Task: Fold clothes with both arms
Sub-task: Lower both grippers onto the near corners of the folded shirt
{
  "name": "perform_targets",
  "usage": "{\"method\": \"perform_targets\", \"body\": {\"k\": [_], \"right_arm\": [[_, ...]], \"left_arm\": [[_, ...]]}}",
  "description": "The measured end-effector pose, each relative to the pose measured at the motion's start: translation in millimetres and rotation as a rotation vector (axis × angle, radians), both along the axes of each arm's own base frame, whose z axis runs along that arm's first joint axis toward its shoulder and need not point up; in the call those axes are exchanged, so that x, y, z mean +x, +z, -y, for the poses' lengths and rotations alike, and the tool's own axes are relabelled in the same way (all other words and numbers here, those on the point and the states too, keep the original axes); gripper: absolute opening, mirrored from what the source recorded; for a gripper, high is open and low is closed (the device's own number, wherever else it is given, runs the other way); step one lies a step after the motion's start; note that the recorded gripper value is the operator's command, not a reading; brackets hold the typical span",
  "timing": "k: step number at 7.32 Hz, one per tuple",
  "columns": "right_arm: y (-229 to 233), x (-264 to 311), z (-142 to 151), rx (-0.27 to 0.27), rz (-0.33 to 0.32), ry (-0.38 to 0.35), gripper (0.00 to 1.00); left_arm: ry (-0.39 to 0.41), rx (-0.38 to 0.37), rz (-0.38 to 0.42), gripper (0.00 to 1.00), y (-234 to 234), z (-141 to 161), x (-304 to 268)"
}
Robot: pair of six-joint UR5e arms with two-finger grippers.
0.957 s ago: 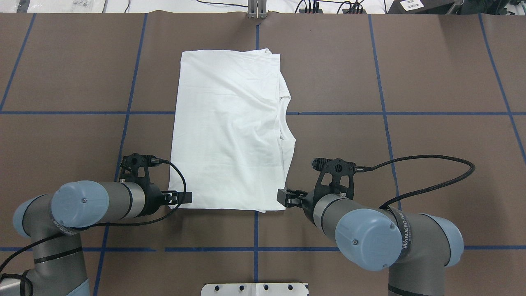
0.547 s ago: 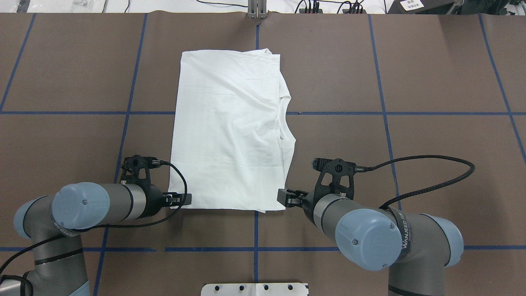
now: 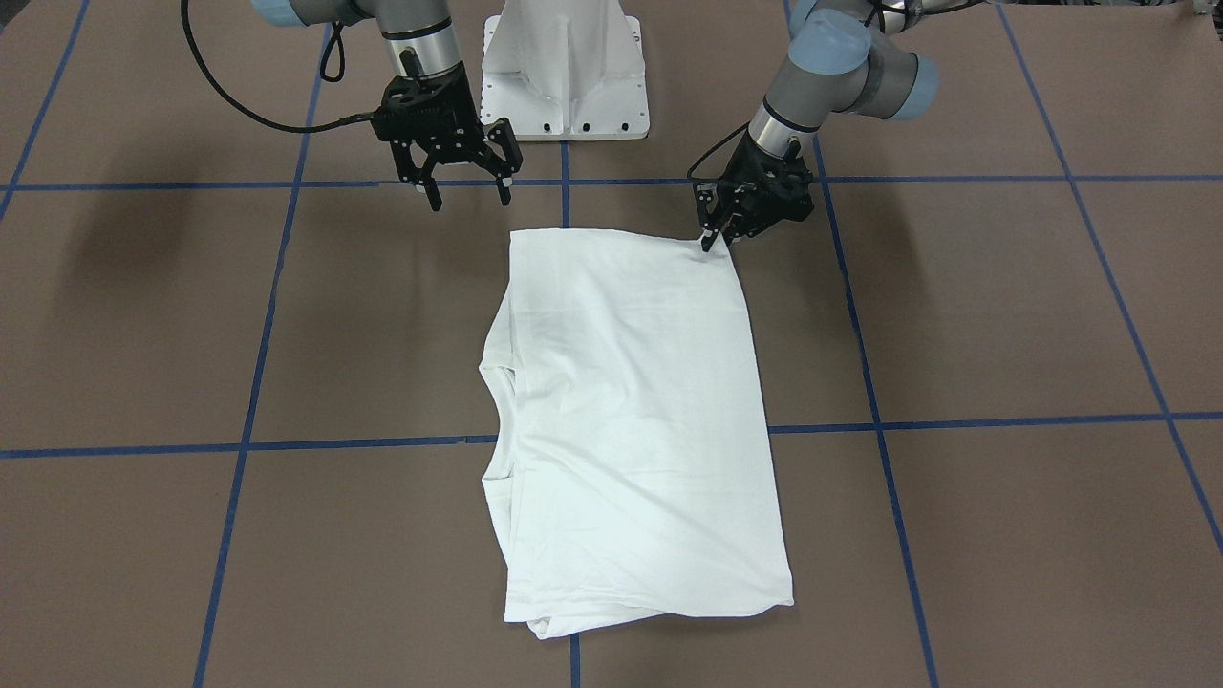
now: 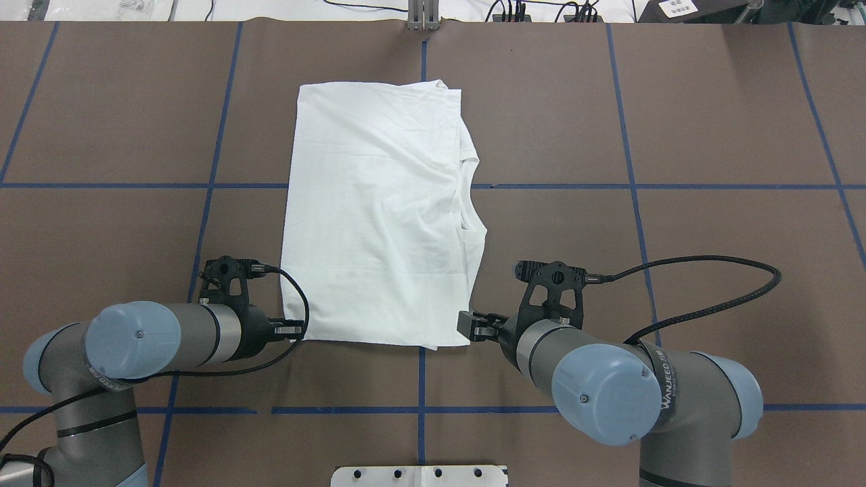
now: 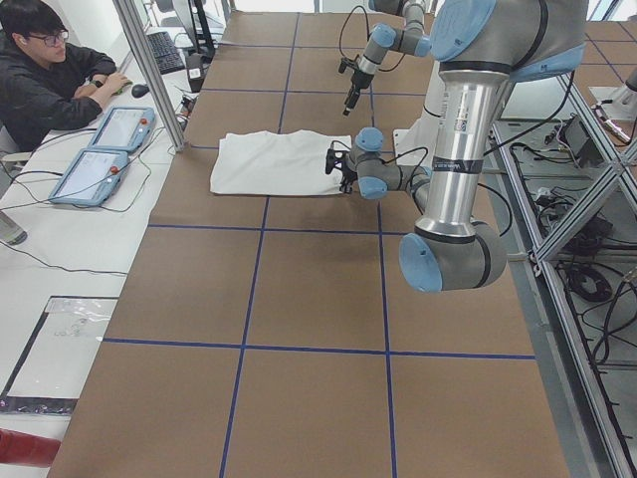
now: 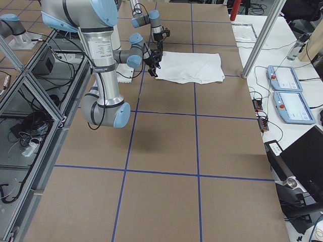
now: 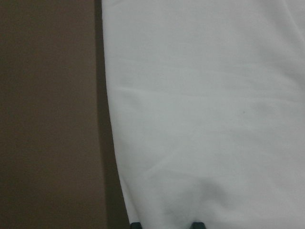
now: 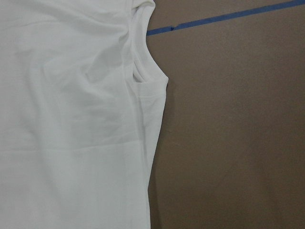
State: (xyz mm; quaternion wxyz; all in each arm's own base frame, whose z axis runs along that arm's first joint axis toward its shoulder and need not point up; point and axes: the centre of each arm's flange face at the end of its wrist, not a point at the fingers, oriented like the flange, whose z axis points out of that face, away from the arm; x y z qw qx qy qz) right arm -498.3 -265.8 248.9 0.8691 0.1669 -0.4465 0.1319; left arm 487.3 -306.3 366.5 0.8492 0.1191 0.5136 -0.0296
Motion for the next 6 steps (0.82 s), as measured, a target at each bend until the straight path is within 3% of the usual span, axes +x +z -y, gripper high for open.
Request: {"method": "perform_targets", "body": {"k": [2,3,6], "right_arm": [[1.2,-2.2,-1.2,-0.011,0.003,0.011,0.99],[0.6,-6.5,-1.1,-0.048,0.024,0.046,0.99],[-1.5,-45.4,2.6,-0.225,0.092,0.180,0.95]], "left_arm": [[0.002,0.001,-0.007,0.00,-3.7,-1.6,0.6],[0.002,0.003,-0.013,0.00,-6.8,-2.1,-0.7],[0.002,0.008,-0.029,0.00,-14.6,-3.4,-5.0]]}}
